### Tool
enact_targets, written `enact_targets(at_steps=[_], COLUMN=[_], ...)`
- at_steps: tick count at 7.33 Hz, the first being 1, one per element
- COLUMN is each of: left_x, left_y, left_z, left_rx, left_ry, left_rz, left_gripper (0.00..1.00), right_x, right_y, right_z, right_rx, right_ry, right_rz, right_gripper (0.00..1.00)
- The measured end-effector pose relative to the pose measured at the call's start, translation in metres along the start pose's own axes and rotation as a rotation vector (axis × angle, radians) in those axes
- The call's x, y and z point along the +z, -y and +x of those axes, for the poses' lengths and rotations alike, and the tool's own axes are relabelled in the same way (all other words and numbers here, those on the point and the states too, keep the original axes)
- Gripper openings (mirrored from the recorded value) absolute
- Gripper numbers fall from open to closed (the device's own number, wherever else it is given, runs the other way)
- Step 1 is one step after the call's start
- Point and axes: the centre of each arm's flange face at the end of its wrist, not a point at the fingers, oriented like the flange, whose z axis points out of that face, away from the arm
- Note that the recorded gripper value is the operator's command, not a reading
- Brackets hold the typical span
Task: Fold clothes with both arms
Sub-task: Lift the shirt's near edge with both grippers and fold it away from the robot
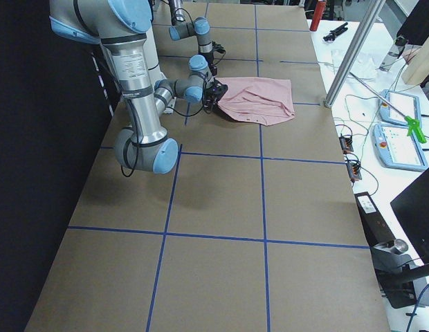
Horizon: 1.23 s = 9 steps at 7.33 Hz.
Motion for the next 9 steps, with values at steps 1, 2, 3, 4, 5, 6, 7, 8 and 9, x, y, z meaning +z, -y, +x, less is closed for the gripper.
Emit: enact_targets(at_steps=[1, 2, 3, 4, 5, 6, 7, 8, 9], left_x=[-0.002, -0.004, -0.006, -0.017, -0.045, -0.093, -0.138, -0.154, -0.149], left_y=[-0.001, -0.003, -0.004, -0.007, -0.016, -0.030, -0.041, -0.033, -0.003], left_z=[0.001, 0.001, 0.003, 0.006, 0.013, 0.019, 0.027, 0.045, 0.073], left_rx=[-0.010, -0.015, -0.017, -0.017, -0.022, -0.032, -0.034, -0.019, 0.009], left_ry=[-0.004, -0.006, -0.011, -0.026, -0.048, -0.062, -0.072, -0.085, -0.099], left_rz=[-0.004, -0.009, -0.014, -0.023, -0.042, -0.075, -0.104, -0.087, -0.027], left_gripper=[0.00, 0.00, 0.00, 0.00, 0.00, 0.00, 0.00, 0.00, 0.00], right_x=[-0.001, -0.002, -0.002, -0.004, -0.017, -0.052, -0.095, -0.109, -0.090], right_y=[0.000, 0.000, 0.000, 0.000, -0.003, -0.008, -0.003, 0.016, 0.048], right_z=[0.000, 0.000, 0.000, 0.000, 0.007, 0.021, 0.024, 0.009, -0.029], right_rx=[0.000, 0.000, 0.000, 0.000, 0.013, 0.050, 0.092, 0.119, 0.130], right_ry=[0.002, 0.003, 0.002, 0.006, 0.015, 0.047, 0.098, 0.129, 0.127], right_rz=[-0.001, -0.001, -0.001, -0.002, -0.015, -0.043, -0.060, -0.032, 0.039], right_gripper=[0.00, 0.00, 0.00, 0.00, 0.00, 0.00, 0.00, 0.00, 0.00])
